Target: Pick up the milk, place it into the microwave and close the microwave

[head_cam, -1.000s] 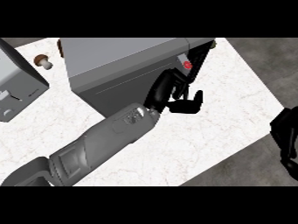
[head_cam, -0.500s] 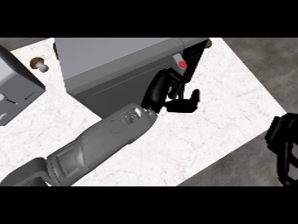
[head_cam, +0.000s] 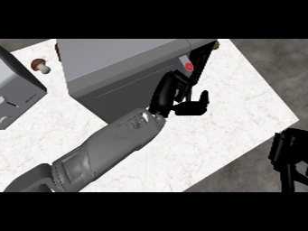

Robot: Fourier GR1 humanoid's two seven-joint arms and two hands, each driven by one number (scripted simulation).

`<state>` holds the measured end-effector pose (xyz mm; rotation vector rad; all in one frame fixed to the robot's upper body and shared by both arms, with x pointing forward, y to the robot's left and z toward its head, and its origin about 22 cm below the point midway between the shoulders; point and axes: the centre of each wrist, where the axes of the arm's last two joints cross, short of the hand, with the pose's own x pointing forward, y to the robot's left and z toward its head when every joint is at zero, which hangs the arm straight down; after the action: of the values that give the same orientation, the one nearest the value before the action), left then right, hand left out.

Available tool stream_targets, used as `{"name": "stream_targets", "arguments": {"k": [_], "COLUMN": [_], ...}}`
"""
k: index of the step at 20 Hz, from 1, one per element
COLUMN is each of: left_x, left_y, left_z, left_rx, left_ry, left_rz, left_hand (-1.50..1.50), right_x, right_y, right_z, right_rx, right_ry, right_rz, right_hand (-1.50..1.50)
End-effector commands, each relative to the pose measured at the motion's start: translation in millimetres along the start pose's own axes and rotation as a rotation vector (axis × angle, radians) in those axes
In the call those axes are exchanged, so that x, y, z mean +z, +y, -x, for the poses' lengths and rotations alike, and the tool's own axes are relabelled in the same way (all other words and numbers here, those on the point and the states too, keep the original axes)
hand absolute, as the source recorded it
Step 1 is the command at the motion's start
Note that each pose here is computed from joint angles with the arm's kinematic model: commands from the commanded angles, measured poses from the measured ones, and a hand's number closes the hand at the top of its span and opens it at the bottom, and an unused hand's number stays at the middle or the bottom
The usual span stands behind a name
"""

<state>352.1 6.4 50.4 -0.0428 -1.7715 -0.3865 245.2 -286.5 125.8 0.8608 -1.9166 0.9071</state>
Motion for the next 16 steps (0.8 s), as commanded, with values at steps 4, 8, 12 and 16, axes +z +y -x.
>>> {"name": "stream_targets", "arguments": {"k": [4,8,12,16], "left_x": [-10.5,-5.8,-1.4,1.1], "left_y": [0.6,10.8,13.8,15.9], "left_z": [-21.7,-0.3,12.2,23.3], "left_rx": [0.44,0.54,0.603,0.627], "left_ry": [0.211,0.281,0.307,0.314], "left_rz": [-0.103,-0.13,-0.107,-0.065], "left_hand": [1.5,1.5,1.5,1.5], "right_x": [1.3,2.8,-2.3,-2.6], "right_y": [28.9,42.5,61.4,72.9], "right_z": [13.2,13.2,14.4,13.2], "right_rx": [-0.132,-0.154,-0.183,-0.179], "right_ry": [0.038,0.038,0.008,0.006], "right_rz": [-0.083,-0.064,-0.05,-0.014], "right_hand": [1.5,1.5,1.5,1.5]}}
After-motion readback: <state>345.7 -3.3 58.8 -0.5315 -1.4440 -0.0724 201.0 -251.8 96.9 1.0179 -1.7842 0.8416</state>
